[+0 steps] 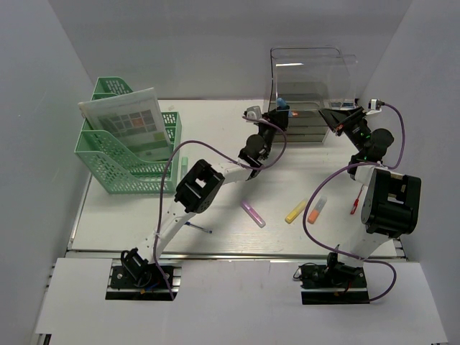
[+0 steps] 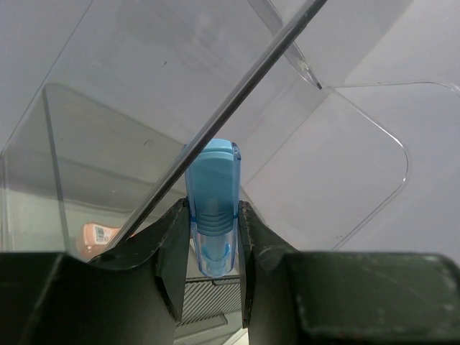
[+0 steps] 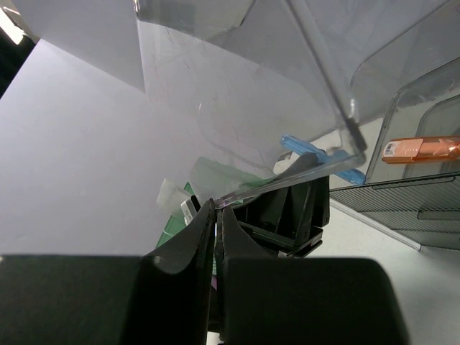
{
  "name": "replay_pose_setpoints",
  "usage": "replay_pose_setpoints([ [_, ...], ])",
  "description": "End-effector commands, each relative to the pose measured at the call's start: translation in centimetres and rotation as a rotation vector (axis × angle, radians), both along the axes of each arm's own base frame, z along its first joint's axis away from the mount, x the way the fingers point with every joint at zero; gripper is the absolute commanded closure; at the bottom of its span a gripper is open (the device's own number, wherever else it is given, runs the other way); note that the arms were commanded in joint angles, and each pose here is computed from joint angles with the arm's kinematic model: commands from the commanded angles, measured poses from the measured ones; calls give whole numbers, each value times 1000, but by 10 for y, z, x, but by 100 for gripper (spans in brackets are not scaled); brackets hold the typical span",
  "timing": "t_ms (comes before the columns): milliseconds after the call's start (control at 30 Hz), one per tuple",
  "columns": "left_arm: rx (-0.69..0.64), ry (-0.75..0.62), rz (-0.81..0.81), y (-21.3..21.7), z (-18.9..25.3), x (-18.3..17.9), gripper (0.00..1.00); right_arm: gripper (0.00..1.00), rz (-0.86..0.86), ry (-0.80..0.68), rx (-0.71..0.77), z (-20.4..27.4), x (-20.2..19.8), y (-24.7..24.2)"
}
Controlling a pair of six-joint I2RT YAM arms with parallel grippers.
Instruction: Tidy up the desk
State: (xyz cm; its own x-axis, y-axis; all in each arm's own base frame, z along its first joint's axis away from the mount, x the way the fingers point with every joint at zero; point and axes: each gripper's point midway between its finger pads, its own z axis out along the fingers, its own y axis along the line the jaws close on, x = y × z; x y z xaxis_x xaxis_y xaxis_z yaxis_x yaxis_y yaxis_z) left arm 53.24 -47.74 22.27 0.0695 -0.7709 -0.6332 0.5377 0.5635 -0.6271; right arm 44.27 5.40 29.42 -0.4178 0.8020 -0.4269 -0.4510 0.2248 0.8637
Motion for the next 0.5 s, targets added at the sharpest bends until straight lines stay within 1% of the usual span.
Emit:
replay_pose_setpoints([
  [0,-27,-46,51,8,29,5,85,96,-2,-174,-62,31,-14,3],
  [167,33,5,66,7,15,9,83,96,-4,-178,-61,33,-14,2],
  [200,42,10,65,7,11,8,82,96,-2,-177,-60,33,-14,3],
  [233,38,10,60,4,14,3,77,96,-3,-179,-61,33,-14,3],
  [300,58,26,66,6,4,2,75,96,-4,-178,-60,33,-14,3],
  [400,67,19,54,3,4,-5,59,96,-3,-176,-61,32,-14,3],
  [467,85,3,51,2,9,-7,41,96,-3,-176,-59,32,-15,3],
])
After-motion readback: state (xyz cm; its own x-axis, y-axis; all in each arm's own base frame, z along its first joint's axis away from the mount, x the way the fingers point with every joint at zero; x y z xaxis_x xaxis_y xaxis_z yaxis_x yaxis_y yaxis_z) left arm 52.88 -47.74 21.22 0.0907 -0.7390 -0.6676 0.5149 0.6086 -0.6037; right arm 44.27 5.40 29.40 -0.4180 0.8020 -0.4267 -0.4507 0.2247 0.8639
